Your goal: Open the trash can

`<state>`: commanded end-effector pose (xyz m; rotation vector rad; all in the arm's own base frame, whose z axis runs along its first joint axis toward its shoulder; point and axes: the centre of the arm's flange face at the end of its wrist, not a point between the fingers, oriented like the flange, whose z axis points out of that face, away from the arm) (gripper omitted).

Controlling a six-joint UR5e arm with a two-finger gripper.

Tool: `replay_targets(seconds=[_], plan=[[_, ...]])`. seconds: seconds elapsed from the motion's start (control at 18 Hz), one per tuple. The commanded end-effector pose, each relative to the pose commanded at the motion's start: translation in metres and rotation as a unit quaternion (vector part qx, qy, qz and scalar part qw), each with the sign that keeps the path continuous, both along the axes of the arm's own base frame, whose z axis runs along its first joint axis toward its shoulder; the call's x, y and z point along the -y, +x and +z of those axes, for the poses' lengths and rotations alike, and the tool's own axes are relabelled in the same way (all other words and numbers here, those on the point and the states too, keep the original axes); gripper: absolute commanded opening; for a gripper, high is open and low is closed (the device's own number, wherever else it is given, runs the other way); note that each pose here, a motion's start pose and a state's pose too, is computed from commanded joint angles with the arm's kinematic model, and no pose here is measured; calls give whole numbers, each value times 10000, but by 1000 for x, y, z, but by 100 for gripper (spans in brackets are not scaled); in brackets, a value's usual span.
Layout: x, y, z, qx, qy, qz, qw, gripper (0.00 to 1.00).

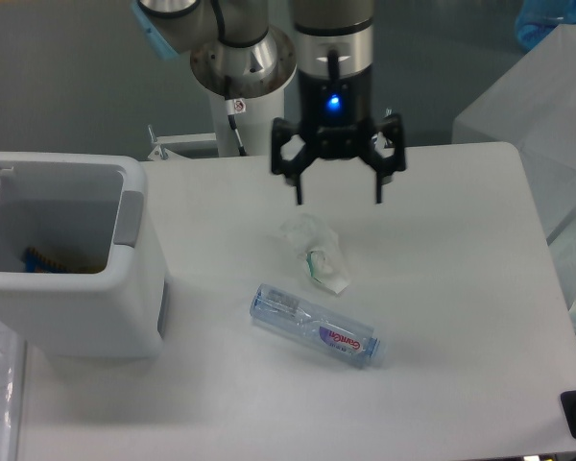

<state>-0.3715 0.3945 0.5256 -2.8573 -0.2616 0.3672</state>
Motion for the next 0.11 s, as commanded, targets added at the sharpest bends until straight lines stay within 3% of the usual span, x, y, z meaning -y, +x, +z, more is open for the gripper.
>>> replay_targets(seconds=[0.11], plan=[[3,-1,-1,-63,-129,-195,9997,100]])
